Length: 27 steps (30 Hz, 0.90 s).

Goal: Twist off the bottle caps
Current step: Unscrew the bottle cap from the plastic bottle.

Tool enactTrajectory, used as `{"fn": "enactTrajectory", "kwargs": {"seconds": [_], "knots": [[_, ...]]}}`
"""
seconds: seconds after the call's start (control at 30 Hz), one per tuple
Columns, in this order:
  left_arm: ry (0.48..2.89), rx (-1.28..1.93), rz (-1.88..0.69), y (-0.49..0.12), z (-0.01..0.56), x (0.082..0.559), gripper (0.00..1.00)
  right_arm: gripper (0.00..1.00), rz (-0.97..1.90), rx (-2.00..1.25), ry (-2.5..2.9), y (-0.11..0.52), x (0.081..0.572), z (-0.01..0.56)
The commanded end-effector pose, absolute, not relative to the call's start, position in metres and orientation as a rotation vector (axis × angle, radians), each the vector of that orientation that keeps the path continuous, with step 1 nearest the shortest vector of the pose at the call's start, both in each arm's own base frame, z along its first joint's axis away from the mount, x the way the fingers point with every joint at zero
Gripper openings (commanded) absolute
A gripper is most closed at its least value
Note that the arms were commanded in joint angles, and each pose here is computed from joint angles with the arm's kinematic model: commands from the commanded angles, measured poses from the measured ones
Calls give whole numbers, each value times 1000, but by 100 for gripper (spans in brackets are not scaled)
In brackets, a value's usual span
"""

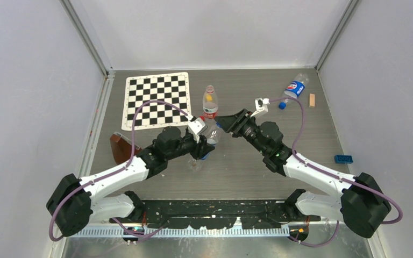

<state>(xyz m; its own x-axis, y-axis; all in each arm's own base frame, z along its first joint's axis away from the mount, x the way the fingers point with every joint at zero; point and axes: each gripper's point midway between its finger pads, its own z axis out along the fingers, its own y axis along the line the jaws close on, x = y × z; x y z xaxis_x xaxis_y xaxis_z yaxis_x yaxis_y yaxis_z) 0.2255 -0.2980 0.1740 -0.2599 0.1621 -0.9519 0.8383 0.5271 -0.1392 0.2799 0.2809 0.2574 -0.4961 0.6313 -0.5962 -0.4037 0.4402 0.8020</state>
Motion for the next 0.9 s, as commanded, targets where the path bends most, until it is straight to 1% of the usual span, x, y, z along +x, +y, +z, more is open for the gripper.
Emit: {"fn": "enactTrajectory", "kwargs": {"seconds": [0.0, 0.17, 0.33, 0.4, 0.43, 0.47, 0.5, 0.57, 0.6, 0.67, 0.77, 0.87], "knots": [[1651, 831, -827, -306, 203, 233, 0, 48, 1308, 192, 1585, 284, 282, 287], [1648, 828, -823, -306, 204, 233, 0, 51, 1307, 189, 1594, 286, 283, 285], [1647, 831, -826, -307, 204, 233, 0, 49, 1307, 187, 1599, 288, 284, 284], [1646, 832, -828, -307, 205, 233, 0, 43, 1305, 187, 1601, 287, 284, 284], [1646, 833, -829, -307, 204, 233, 0, 42, 1304, 187, 1600, 287, 284, 284], [1647, 833, -829, -308, 204, 233, 0, 37, 1303, 186, 1602, 287, 284, 283], [1648, 832, -830, -308, 203, 233, 0, 34, 1303, 186, 1602, 287, 284, 284], [1649, 833, -831, -308, 203, 233, 0, 22, 1303, 184, 1599, 287, 284, 284], [1651, 834, -831, -308, 202, 233, 0, 10, 1302, 183, 1597, 287, 283, 284], [1650, 843, -840, -310, 200, 232, 0, 2, 1305, 178, 1582, 285, 282, 288], [1617, 889, -893, -315, 199, 223, 0, 1, 1346, 130, 1546, 286, 272, 295], [1574, 916, -1018, -319, 204, 215, 0, 0, 1391, 73, 1488, 283, 258, 313]]}}
